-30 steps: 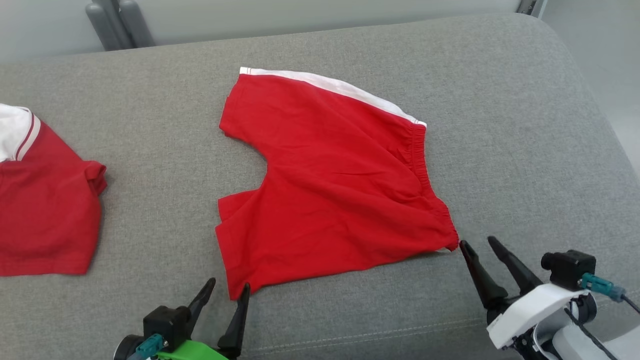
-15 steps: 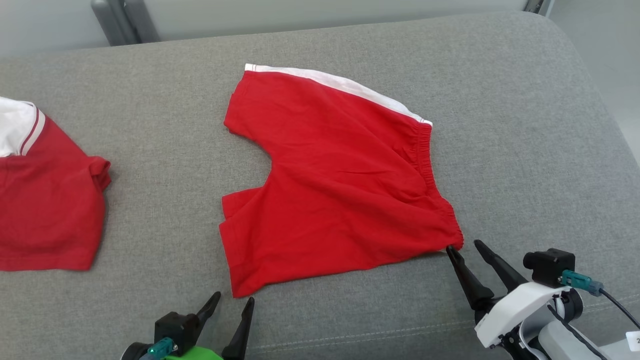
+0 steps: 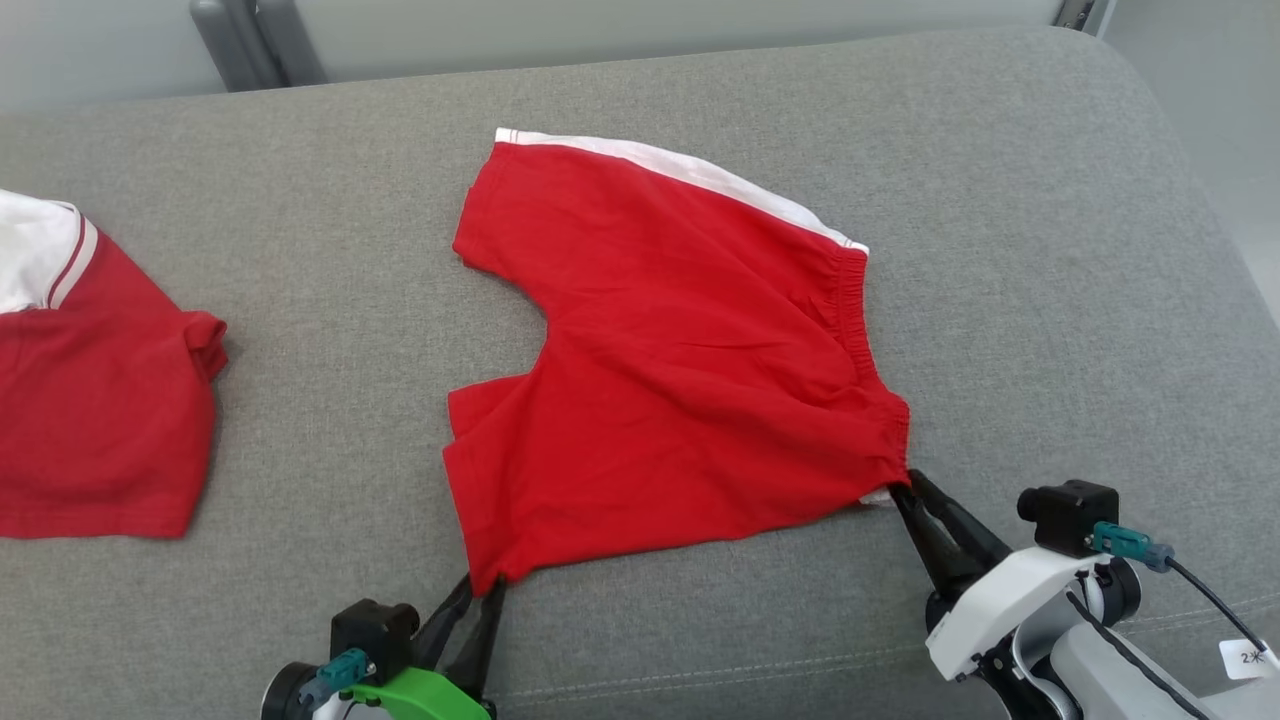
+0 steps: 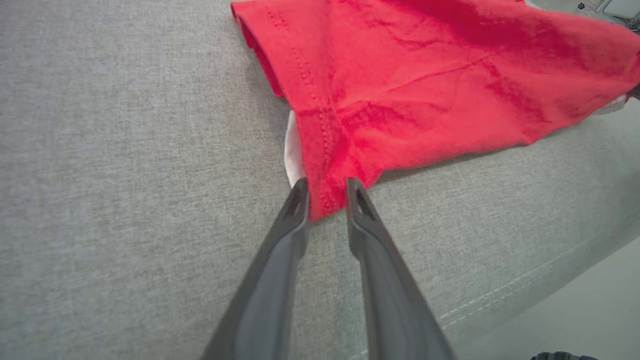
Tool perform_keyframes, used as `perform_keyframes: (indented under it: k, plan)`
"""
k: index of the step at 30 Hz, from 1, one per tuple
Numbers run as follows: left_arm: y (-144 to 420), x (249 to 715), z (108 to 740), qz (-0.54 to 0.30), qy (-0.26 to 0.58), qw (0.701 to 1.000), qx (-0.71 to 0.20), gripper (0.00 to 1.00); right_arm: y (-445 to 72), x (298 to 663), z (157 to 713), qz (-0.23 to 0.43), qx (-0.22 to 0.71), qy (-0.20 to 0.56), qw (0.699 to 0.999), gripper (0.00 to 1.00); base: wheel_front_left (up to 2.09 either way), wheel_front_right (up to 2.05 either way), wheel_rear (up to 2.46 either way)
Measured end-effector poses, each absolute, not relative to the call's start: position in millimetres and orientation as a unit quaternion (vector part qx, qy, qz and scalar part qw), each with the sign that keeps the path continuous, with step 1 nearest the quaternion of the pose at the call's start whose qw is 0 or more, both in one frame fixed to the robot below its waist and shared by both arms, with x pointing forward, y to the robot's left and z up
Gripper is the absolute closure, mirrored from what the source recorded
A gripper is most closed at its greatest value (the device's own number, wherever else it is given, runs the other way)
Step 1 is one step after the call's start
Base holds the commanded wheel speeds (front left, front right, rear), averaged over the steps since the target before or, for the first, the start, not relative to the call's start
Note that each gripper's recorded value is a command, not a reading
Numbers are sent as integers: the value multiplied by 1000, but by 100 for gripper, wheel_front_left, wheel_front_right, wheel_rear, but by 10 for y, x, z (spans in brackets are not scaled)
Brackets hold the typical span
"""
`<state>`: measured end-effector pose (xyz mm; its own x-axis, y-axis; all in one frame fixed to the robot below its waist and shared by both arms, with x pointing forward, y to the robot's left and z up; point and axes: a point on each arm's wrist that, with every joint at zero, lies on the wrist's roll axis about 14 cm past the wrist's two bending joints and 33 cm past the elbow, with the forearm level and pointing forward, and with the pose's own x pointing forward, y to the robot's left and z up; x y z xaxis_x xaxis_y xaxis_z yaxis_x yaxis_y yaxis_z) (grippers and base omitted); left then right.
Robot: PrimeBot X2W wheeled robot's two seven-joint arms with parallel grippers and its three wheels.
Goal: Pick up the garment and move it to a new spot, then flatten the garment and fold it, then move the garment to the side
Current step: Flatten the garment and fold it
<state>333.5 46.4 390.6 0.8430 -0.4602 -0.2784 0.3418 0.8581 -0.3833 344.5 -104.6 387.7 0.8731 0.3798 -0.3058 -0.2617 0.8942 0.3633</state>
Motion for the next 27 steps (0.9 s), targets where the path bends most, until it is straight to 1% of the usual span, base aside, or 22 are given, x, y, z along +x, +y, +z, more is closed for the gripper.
perform_keyframes:
  k: [1, 2, 3, 9, 14, 19, 27]
  plan:
    - [465, 3331, 3895, -211, 185, 946, -161, 75, -1033, 3454, 3886, 170, 157, 186, 955, 89, 0, 0, 0]
    - [469, 3328, 3884, -211, 187, 946, -160, 99, -1023, 3461, 3894, 172, 157, 185, 955, 100, 0, 0, 0]
    - [473, 3327, 3876, -210, 188, 946, -160, 100, -1013, 3462, 3897, 173, 157, 185, 955, 100, 0, 0, 0]
    - [512, 3407, 3921, -205, 178, 949, -160, 100, -1005, 3464, 3904, 174, 157, 184, 955, 100, 0, 0, 0]
    - [652, 3596, 4151, -191, 135, 958, -166, 100, -1010, 3567, 4044, 177, 159, 160, 958, 100, 0, 0, 0]
    - [842, 3708, 4291, -184, 107, 967, -141, 100, -968, 3619, 4140, 189, 155, 145, 959, 100, 0, 0, 0]
    - [847, 3662, 4379, -196, 93, 967, -131, 100, -844, 3393, 4030, 231, 140, 173, 947, 100, 0, 0, 0]
